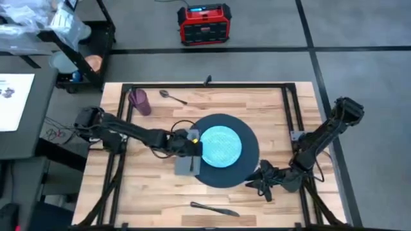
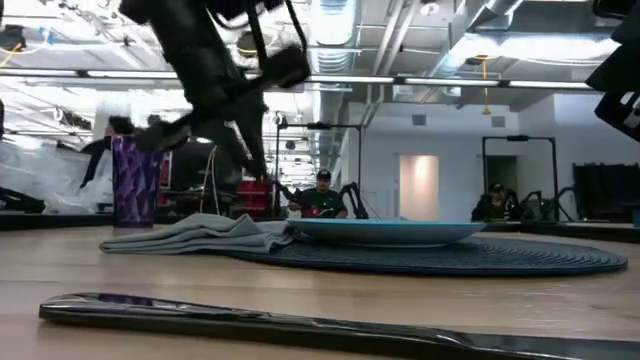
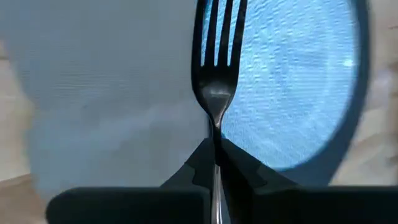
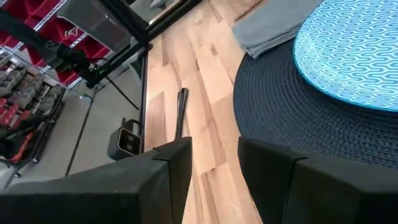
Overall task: Set table place
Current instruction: Put the black fork on the gray napkin
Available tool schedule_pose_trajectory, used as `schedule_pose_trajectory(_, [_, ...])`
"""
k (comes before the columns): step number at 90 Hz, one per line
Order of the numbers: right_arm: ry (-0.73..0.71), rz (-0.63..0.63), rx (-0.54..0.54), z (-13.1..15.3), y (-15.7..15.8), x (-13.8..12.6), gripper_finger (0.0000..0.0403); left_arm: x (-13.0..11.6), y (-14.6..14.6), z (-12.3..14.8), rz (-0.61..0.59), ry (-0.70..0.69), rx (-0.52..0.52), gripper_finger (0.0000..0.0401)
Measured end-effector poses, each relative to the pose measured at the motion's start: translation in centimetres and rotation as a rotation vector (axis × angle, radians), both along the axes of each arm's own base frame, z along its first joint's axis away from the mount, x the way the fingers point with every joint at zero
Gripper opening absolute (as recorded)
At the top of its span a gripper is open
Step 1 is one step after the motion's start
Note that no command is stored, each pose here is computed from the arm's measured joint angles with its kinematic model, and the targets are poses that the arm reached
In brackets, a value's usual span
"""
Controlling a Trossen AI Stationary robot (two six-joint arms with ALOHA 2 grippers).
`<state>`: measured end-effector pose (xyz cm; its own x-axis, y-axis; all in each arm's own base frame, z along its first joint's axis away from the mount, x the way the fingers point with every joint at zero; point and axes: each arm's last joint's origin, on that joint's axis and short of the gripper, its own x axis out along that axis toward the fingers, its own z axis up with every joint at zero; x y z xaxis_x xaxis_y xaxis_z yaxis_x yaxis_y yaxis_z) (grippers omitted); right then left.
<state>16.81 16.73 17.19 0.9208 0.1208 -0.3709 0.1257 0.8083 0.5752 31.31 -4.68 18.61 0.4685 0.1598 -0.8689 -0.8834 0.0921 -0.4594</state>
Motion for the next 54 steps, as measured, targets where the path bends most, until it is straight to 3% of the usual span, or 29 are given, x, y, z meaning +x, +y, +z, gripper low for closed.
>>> schedule_pose_trajectory(54, [-0.002, 0.012, -0.011, 0.0, 0.4, -0.5, 0.0118, -0.2, 2.3, -1.6, 0.093, 0.122, -0.012, 0.0])
